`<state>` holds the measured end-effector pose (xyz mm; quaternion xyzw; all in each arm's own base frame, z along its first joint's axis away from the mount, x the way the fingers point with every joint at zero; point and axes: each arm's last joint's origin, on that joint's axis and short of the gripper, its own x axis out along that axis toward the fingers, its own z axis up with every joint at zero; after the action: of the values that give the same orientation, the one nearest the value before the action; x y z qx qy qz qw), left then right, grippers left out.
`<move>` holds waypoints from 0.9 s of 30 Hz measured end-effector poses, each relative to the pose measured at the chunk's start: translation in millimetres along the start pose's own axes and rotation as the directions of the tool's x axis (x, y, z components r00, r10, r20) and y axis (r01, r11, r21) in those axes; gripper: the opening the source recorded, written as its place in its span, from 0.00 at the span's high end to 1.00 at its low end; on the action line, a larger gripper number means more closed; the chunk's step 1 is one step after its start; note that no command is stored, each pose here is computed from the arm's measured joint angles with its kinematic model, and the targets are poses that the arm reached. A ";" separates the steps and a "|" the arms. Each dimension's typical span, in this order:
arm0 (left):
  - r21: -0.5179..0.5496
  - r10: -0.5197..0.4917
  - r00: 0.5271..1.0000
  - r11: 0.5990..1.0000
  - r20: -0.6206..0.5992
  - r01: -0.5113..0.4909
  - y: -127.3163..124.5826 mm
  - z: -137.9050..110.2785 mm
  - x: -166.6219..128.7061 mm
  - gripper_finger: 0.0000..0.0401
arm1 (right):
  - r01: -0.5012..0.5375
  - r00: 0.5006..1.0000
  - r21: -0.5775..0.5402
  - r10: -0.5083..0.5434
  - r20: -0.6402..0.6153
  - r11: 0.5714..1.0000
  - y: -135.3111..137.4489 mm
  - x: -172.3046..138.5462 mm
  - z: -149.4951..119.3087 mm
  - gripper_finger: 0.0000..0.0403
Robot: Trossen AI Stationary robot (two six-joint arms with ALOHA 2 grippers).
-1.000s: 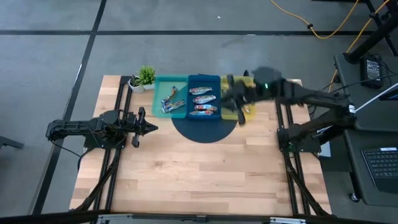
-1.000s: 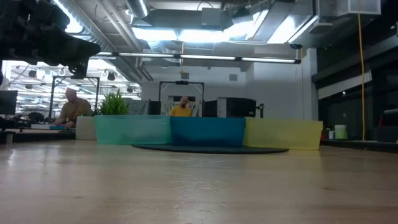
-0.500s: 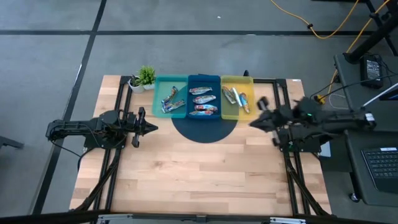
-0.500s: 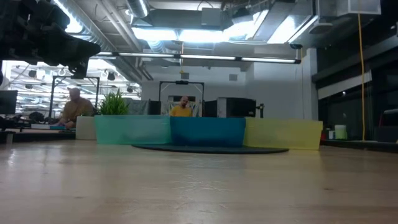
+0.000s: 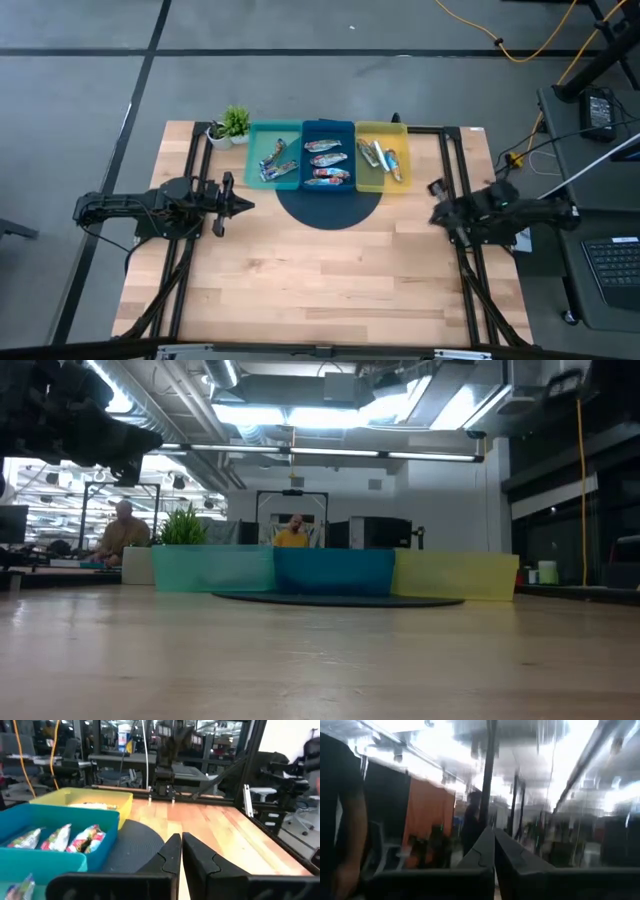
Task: Pick and place Granola Bars by type
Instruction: Return to Home Position
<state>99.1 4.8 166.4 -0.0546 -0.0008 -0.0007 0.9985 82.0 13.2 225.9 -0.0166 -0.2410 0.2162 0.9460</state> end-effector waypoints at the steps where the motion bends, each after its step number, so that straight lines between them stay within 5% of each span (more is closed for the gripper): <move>1: 0.000 -0.001 1.000 1.000 0.006 0.001 -0.1 0.5 -0.2 0.97 | -0.011 0.999 0.019 0.012 -0.036 1.000 0.6 -2.3 -11.0 1.00; 4: -0.001 -0.005 1.000 1.000 -0.005 0.005 -0.1 -0.4 0.3 0.97 | 0.001 0.992 0.029 0.003 -0.123 1.000 0.9 -5.7 -25.8 1.00; 11: -0.001 -0.004 1.000 1.000 -0.009 0.004 0.0 -0.7 0.6 0.97 | 0.126 0.958 -0.135 -0.156 -0.242 0.983 -3.8 -9.6 -37.7 1.00; 16: -0.001 -0.003 1.000 1.000 -0.010 0.003 0.0 -0.8 0.7 0.97 | 0.136 0.900 -0.096 -0.163 -0.404 0.986 -4.3 -15.5 -53.7 1.00; 27: -0.001 -0.001 1.000 1.000 -0.011 0.001 0.1 -0.8 0.7 0.98 | 0.222 0.859 -0.128 -0.256 -0.443 0.967 -7.7 -16.7 -57.4 0.99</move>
<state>99.8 4.8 165.6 -0.0550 0.0045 -0.0017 0.9985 98.4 3.4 168.7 -0.0712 -0.0202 0.0783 0.9942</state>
